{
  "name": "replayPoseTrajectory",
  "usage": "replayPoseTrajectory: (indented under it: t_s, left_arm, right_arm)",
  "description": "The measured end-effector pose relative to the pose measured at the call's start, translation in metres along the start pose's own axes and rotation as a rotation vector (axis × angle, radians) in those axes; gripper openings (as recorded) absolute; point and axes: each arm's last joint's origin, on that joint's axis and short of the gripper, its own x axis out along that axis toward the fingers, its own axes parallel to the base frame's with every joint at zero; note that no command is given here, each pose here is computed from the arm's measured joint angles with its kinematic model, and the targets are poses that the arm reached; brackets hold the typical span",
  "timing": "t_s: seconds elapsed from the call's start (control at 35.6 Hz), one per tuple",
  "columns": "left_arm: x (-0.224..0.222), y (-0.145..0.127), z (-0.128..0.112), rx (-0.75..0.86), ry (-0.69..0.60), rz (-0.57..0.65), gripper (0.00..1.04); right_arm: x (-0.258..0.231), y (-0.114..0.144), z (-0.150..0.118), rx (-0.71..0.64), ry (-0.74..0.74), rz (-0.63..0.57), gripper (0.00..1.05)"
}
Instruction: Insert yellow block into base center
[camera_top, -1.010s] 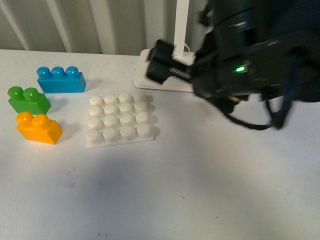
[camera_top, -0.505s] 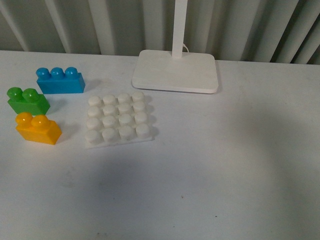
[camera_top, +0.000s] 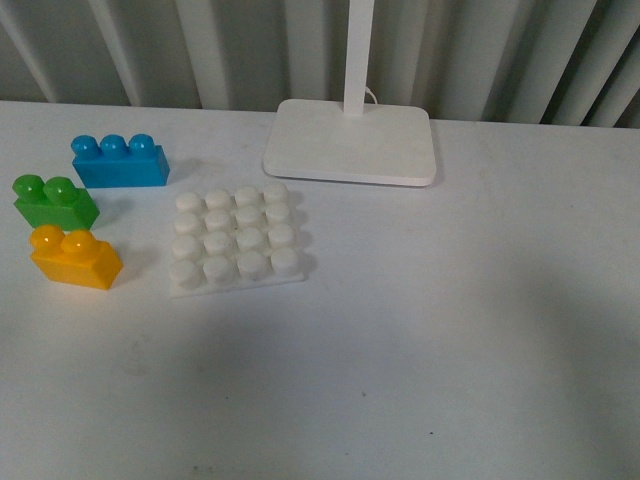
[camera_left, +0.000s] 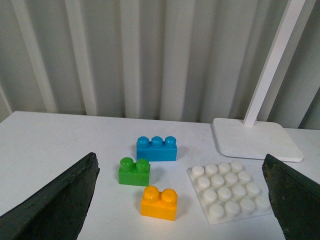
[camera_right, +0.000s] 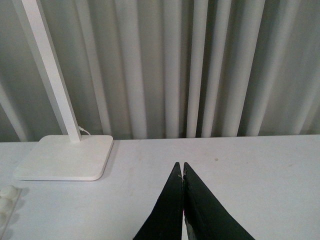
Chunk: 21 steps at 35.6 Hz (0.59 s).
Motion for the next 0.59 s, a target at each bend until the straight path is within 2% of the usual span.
replayPoseTrajectory:
  t_s: [0.31, 0.59]
  left_arm:
    - [0.0, 0.0, 0.0, 0.0, 0.0, 0.001, 0.98]
    - [0.0, 0.0, 0.0, 0.0, 0.0, 0.001, 0.98]
  right_arm:
    - [-0.011, 0.0, -0.013, 0.0, -0.01, 0.0, 0.01]
    - [-0.018, 0.0, -0.013, 0.0, -0.014, 0.001, 0.01]
